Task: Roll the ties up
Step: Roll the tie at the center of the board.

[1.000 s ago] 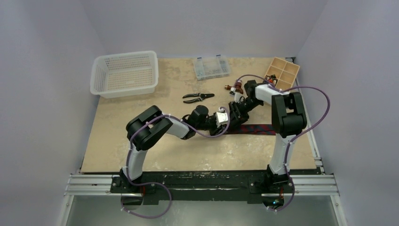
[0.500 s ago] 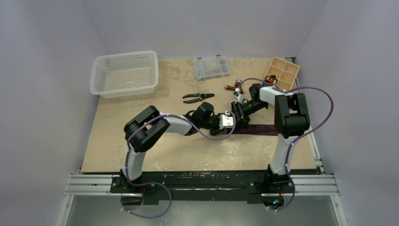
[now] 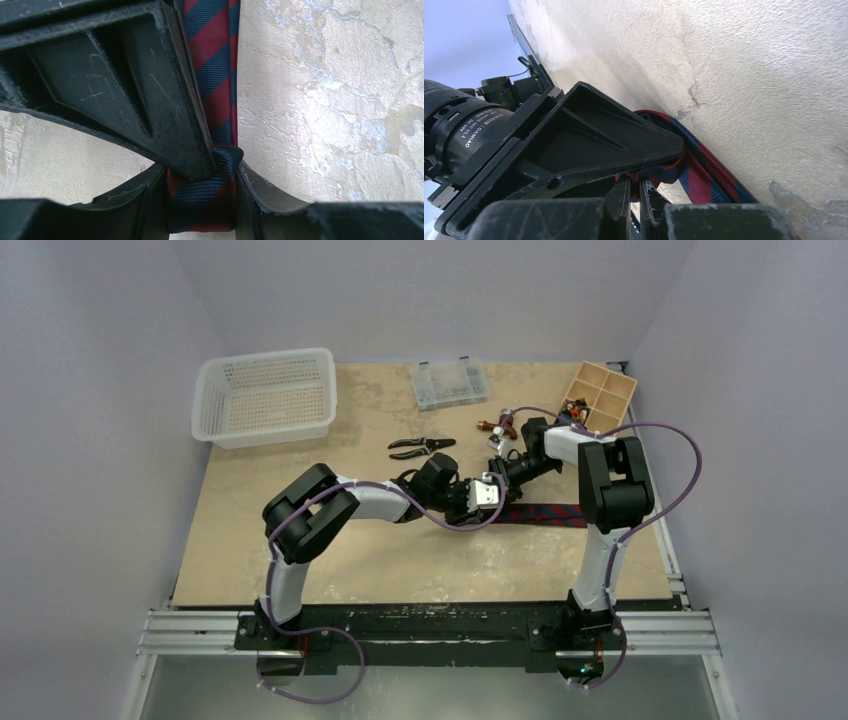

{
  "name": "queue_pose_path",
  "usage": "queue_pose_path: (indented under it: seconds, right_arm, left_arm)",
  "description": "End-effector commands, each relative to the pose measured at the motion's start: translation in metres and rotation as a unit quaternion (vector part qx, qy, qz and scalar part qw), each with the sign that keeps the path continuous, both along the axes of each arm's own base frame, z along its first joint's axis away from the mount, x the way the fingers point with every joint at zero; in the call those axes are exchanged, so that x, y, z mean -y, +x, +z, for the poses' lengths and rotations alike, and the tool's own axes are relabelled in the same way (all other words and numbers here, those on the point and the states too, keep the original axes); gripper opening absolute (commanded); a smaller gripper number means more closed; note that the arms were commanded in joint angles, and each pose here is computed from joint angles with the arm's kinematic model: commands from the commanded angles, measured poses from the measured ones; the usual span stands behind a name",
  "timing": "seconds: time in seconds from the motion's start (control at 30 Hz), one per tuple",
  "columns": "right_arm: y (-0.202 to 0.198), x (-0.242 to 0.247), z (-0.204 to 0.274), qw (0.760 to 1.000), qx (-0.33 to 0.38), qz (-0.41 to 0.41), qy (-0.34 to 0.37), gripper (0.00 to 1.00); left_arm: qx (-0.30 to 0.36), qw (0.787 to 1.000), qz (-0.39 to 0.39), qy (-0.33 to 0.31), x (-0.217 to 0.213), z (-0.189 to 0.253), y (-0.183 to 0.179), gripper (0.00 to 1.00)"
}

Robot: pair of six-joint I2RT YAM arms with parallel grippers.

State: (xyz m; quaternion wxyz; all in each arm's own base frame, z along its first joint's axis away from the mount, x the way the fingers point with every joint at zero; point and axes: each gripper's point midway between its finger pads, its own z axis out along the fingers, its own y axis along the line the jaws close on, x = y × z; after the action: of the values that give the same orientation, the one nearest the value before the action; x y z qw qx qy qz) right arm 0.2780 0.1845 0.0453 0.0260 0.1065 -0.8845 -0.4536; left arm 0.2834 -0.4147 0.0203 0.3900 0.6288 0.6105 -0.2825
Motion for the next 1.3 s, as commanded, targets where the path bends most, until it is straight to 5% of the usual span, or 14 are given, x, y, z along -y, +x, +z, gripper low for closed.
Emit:
queue_pose_path:
  seconds: [0.0,0.7,1.27]
  right_arm:
    - [0.006,0.017,-0.023,0.998,0.033,0.026,-0.051,0.00]
    - [0.025,0.062,-0.066,0.972,0.084,0.038,-0.217,0.00]
    - [0.025,0.065,-0.075,0.965,0.093,0.036,-0.242,0.00]
  left_arm:
    - [-0.077,0.990,0.026,0.112,-0.046,-0.055,-0.023,0.45]
    - [-0.043,0.996,0.043,0.070,-0.028,-0.017,0.015,0.45]
    - [-0.091,0.987,0.042,0.124,-0.056,-0.073,-0.012,0.45]
